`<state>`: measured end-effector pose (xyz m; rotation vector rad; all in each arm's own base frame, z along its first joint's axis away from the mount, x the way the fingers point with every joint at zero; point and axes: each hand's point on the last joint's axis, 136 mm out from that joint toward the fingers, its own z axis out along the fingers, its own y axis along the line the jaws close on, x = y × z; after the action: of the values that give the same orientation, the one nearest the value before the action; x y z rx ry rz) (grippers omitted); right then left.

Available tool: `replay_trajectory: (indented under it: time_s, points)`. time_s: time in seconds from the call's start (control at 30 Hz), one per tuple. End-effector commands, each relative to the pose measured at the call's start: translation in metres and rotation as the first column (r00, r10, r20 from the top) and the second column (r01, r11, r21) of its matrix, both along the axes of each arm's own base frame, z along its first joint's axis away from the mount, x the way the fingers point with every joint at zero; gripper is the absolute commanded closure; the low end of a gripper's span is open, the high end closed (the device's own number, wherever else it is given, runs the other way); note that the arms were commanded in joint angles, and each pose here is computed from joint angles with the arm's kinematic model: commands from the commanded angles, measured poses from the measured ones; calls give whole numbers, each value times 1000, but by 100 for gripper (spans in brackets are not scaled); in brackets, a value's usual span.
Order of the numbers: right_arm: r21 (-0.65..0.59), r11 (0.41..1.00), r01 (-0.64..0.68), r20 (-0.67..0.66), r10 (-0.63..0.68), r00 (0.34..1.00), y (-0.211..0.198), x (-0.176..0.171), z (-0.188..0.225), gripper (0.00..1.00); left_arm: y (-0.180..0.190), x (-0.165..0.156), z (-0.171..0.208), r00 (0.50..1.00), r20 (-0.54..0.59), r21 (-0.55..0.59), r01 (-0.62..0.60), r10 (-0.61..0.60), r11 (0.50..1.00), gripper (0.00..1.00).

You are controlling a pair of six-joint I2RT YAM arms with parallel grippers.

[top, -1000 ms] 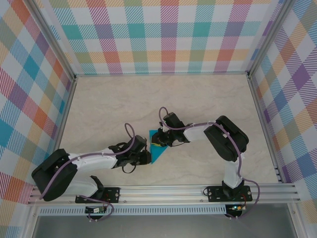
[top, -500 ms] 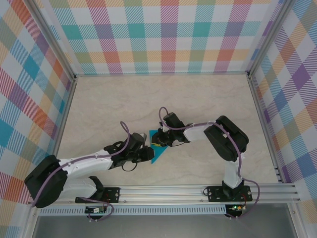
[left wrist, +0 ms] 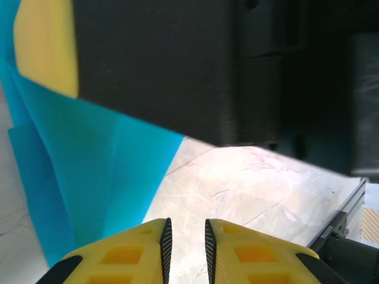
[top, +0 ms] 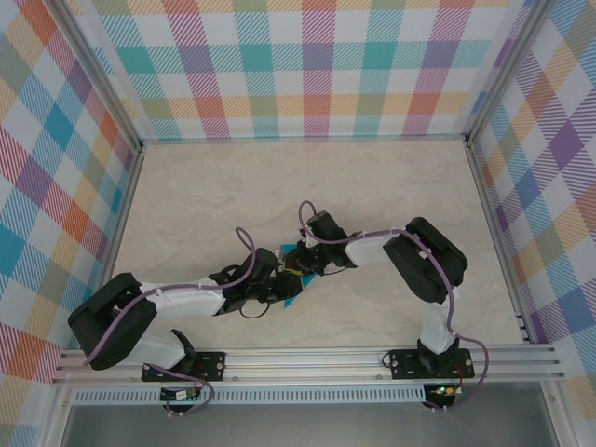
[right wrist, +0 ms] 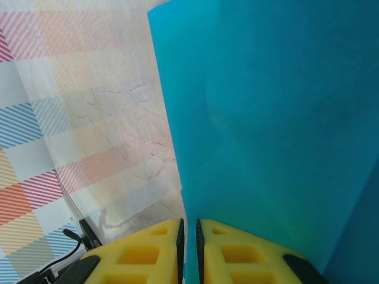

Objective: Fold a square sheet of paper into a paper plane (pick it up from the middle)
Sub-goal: Fourth fold the wing at the center of the table.

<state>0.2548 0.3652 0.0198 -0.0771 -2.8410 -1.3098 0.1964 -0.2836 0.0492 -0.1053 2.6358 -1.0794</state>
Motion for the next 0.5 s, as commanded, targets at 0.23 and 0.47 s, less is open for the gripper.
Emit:
replay_trajectory:
  time_s: [0.23,0.47]
  points:
    - [-143,990,-6,-105,-9,994,-23,-23,-47,84,33,-19,-43,995,-88,119,-43,54,992,76]
    - [-144,990,-8,-108,-8,994,-23,-24,-48,83,44,-31,-49,991,-115,111,-52,65,992,76]
